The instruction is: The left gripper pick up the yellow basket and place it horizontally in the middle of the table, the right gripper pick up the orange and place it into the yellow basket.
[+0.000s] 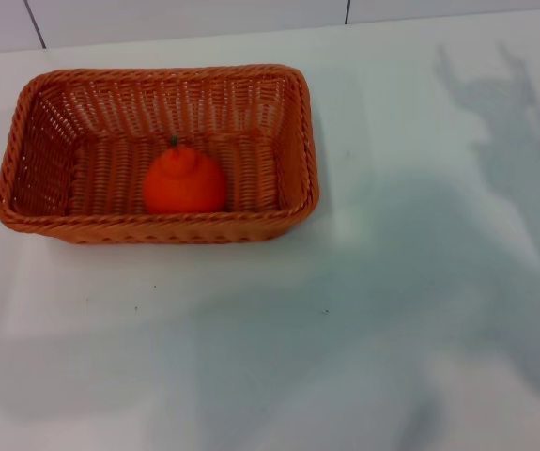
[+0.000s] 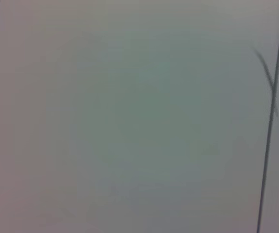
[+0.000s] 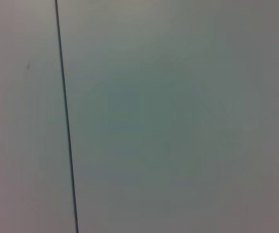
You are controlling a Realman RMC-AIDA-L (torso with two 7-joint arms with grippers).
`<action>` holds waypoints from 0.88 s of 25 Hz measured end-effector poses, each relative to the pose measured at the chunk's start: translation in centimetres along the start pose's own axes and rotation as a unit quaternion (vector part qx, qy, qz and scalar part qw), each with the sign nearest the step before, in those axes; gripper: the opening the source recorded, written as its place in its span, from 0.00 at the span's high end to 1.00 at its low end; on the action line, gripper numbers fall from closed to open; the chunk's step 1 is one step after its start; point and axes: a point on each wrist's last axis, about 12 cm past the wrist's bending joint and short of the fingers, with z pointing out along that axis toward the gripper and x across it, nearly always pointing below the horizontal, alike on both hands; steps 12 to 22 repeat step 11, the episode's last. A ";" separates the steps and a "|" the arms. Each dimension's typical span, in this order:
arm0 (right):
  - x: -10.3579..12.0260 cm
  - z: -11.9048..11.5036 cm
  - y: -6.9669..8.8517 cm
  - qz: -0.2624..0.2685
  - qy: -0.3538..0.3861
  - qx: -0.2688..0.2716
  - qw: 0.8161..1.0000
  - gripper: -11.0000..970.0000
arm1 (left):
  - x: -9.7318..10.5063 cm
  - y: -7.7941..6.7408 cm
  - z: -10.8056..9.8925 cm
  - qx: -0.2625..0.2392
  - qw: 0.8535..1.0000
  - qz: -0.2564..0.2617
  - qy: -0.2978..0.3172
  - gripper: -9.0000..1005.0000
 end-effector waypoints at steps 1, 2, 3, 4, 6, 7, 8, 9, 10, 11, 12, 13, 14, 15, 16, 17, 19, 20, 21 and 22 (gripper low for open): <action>-0.1 -0.2 0.1 0.000 -0.002 -0.001 1.000 0.04 | 0.1 -0.1 -0.3 -0.002 1.000 0.003 -0.009 0.10; -0.1 -0.3 0.1 0.001 -0.003 -0.001 1.000 0.04 | 0.2 -0.2 -0.7 -0.006 1.000 0.007 -0.022 0.10; -0.1 -0.4 0.1 0.003 -0.003 -0.001 1.000 0.04 | 0.4 -0.3 -1.0 -0.012 0.999 0.009 -0.034 0.10; -0.1 -0.5 0.2 0.005 -0.002 -0.002 1.000 0.04 | 0.5 -0.3 -1.2 -0.018 0.999 0.009 -0.042 0.10; -0.1 -0.7 0.3 0.010 0.000 -0.002 1.000 0.04 | 0.7 -0.4 -1.6 -0.031 0.998 0.007 -0.056 0.10; -0.1 -0.7 0.3 0.010 0.001 -0.002 1.000 0.04 | 0.8 -0.4 -1.7 -0.032 0.998 0.007 -0.057 0.10; 0.0 -0.8 0.3 0.011 0.002 -0.001 1.000 0.04 | 0.8 -0.5 -1.8 -0.032 0.998 0.006 -0.058 0.10; 0.0 -0.8 0.2 0.010 0.002 0.001 1.000 0.04 | 0.9 -0.5 -1.8 -0.032 0.998 0.005 -0.057 0.10; 0.0 -0.8 0.2 0.010 0.002 0.003 1.000 0.04 | 0.9 -0.5 -1.8 -0.032 0.998 0.004 -0.057 0.10; 0.0 -0.8 0.2 0.010 0.002 0.004 1.000 0.04 | 1.0 -0.5 -1.8 -0.032 0.998 0.002 -0.056 0.10; 0.0 -0.8 0.2 0.010 0.002 0.004 1.000 0.04 | 1.0 -0.5 -1.8 -0.032 0.998 0.002 -0.056 0.10; 0.0 -0.8 0.2 0.010 0.002 0.004 1.000 0.04 | 1.0 -0.5 -1.8 -0.032 0.998 0.002 -0.056 0.10; 0.0 -0.8 0.2 0.010 0.002 0.004 1.000 0.04 | 1.0 -0.5 -1.8 -0.032 0.998 0.002 -0.056 0.10; 0.0 -0.8 0.2 0.010 0.002 0.004 1.000 0.04 | 1.0 -0.5 -1.8 -0.032 0.998 0.002 -0.056 0.10; 0.0 -0.8 0.2 0.010 0.002 0.004 1.000 0.04 | 1.0 -0.5 -1.8 -0.032 0.998 0.002 -0.056 0.10; 0.0 -0.8 0.2 0.010 0.002 0.004 1.000 0.04 | 1.0 -0.5 -1.8 -0.032 0.998 0.002 -0.056 0.10; 0.0 -0.8 0.2 0.010 0.002 0.004 1.000 0.04 | 1.0 -0.5 -1.8 -0.032 0.998 0.002 -0.056 0.10; 0.0 -0.8 0.2 0.010 0.002 0.004 1.000 0.04 | 1.0 -0.5 -1.8 -0.032 0.998 0.002 -0.056 0.10; 0.0 -0.8 0.2 0.010 0.002 0.004 1.000 0.04 | 1.0 -0.5 -1.8 -0.032 0.998 0.002 -0.056 0.10; 0.0 -0.8 0.2 0.010 0.002 0.004 1.000 0.04 | 1.0 -0.5 -1.8 -0.032 0.998 0.002 -0.056 0.10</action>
